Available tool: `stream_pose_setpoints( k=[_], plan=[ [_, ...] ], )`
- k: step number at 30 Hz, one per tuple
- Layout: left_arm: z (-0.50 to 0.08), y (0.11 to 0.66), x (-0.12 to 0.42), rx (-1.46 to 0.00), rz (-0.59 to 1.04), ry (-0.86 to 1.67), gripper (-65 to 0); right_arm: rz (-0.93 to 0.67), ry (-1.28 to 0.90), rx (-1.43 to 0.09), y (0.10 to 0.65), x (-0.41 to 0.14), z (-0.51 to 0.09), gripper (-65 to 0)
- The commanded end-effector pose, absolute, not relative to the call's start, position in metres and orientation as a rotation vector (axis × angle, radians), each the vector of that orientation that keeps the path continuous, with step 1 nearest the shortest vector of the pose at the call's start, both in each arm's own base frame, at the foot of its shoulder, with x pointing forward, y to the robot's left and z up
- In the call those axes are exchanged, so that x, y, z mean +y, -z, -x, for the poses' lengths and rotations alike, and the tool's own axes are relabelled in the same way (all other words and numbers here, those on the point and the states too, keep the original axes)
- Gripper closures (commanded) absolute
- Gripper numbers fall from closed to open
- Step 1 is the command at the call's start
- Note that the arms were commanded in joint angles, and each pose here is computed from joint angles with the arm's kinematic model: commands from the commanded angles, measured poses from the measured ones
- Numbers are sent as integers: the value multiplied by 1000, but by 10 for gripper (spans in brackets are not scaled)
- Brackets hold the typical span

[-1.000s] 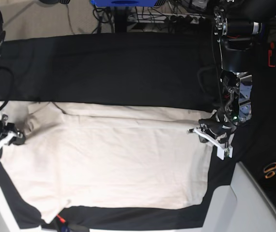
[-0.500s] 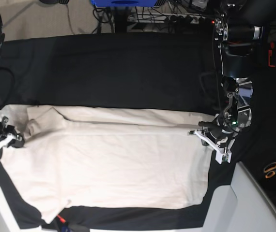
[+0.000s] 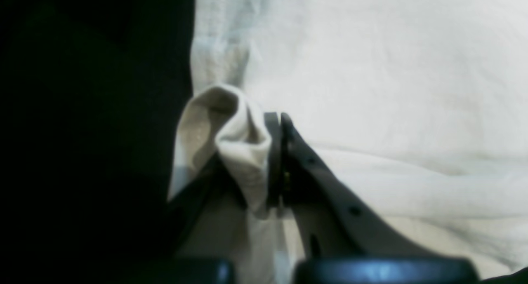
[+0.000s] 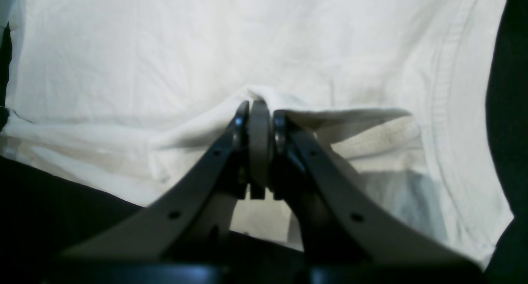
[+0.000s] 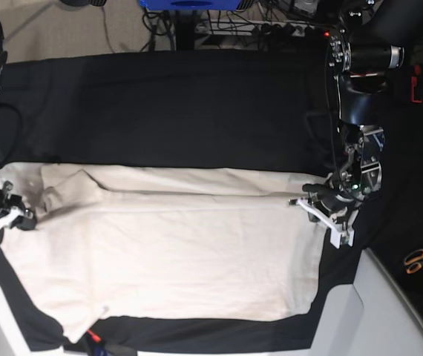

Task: Fold the T-shirt properly
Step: 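Fold the gripped shoulder edge over onto the shirt body toward the hem, then open both grippers and raise them off the folded edge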

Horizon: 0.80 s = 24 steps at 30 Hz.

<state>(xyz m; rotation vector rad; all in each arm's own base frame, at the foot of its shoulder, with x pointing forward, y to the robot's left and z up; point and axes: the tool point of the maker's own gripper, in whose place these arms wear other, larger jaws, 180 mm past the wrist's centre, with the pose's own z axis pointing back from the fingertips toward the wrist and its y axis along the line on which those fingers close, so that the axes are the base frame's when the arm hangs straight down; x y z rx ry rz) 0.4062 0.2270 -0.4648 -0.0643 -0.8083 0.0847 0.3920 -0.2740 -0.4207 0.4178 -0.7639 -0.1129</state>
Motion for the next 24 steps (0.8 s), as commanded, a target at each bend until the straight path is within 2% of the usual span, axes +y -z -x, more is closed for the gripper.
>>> stream_pose_setpoints(
  k=[1, 4, 6, 7, 10, 12, 14, 16, 20, 24],
  plan=[
    [-430, 439, 234, -889, 50, -76, 0, -410, 113, -862, 394, -286, -412, -8],
    [-433, 439, 218, -878, 47, 4, 0, -409, 126, -889, 391, -289, -414, -15],
    [-434, 438, 217, -879, 39, 33, 0, -410, 129, -891, 391, -289, -414, -75],
    [-436, 435, 219, -895, 42, 22, 0, -411, 131, -893, 390, -290, -414, -132],
    [-444, 421, 232, -975, 40, -39, -260, -412, 133, -895, 390, -290, -414, -312],
    [-446, 414, 249, -1013, 32, -103, -410, -410, 164, -915, 387, -298, -412, -404],
    [-447, 400, 269, -1055, 20, -176, -510, -400, 230, -952, 382, -316, -406, -417],
    [-446, 382, 286, -1115, 5, -235, -561, -380, 271, -975, 379, -331, -395, -408],
    [-410, 373, 312, -1117, -48, -275, -576, -338, 379, -974, 383, -349, -348, -384],
    [-354, 394, 300, -1051, 12, -286, -576, -352, 536, -897, 408, -343, -295, -383]
  ],
)
